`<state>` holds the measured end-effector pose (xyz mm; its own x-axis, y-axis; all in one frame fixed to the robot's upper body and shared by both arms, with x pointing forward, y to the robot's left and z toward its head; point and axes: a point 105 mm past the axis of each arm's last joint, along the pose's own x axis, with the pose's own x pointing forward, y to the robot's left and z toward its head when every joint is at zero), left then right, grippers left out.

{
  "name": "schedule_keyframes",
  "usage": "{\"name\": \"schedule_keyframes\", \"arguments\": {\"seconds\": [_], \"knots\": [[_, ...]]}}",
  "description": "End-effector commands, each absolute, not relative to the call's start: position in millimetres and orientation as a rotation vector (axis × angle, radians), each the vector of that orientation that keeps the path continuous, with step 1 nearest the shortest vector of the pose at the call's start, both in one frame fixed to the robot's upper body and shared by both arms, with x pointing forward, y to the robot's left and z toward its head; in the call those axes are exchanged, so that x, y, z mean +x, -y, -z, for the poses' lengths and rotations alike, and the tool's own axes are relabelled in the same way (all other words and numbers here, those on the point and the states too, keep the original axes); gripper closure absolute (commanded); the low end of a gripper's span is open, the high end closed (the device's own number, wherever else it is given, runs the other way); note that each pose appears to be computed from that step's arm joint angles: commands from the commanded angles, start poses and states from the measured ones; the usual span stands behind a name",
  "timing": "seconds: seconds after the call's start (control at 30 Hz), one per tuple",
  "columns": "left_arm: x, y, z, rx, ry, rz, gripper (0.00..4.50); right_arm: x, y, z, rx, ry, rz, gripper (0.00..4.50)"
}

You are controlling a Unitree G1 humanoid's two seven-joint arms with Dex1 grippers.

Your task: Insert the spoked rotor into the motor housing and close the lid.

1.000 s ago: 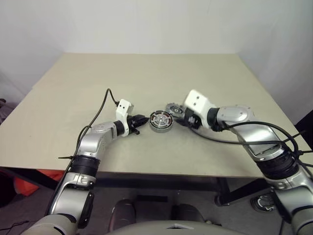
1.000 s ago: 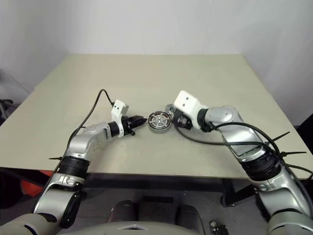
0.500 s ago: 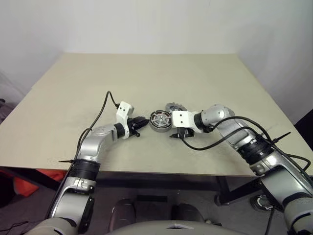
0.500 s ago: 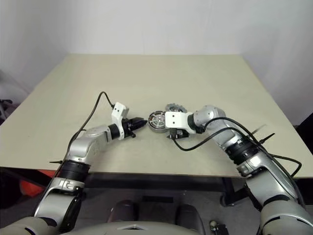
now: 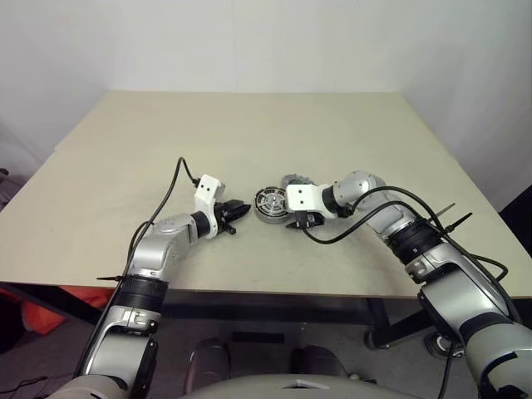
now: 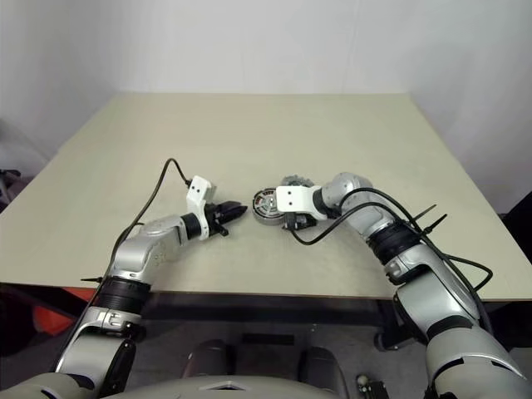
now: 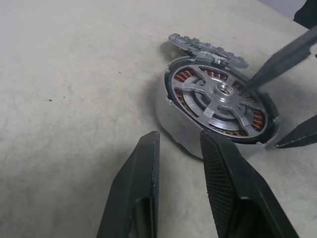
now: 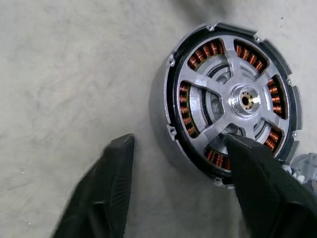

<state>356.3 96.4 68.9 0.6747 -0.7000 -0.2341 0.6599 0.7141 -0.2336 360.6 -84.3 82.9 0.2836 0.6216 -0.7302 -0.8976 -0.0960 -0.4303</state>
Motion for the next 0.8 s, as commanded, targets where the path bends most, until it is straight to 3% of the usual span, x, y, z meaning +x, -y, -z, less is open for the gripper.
{"name": "schedule_keyframes", "arguments": {"seconds": [0.03, 0.1, 0.47, 0.6, 0.8], "knots": [[363, -99, -87, -0.120, -0.260, 0.763, 3.13, 360, 88, -79, -1.016, -0.354, -1.311, 2.79], [363, -100, -87, -0.119, -0.260, 0.762, 3.13, 361, 89, -79, -1.019, -0.350, -1.300, 3.46], [364, -102, -85, -0.115, -0.264, 0.750, 3.13, 378, 76, -106, -0.790, -0.342, -1.157, 3.46], [364, -109, -85, -0.115, -0.264, 0.726, 3.13, 366, 52, -120, -0.658, -0.352, -1.192, 3.46], [367, -125, -89, -0.114, -0.250, 0.681, 3.13, 351, 38, -117, -0.626, -0.378, -1.218, 3.46]]}}
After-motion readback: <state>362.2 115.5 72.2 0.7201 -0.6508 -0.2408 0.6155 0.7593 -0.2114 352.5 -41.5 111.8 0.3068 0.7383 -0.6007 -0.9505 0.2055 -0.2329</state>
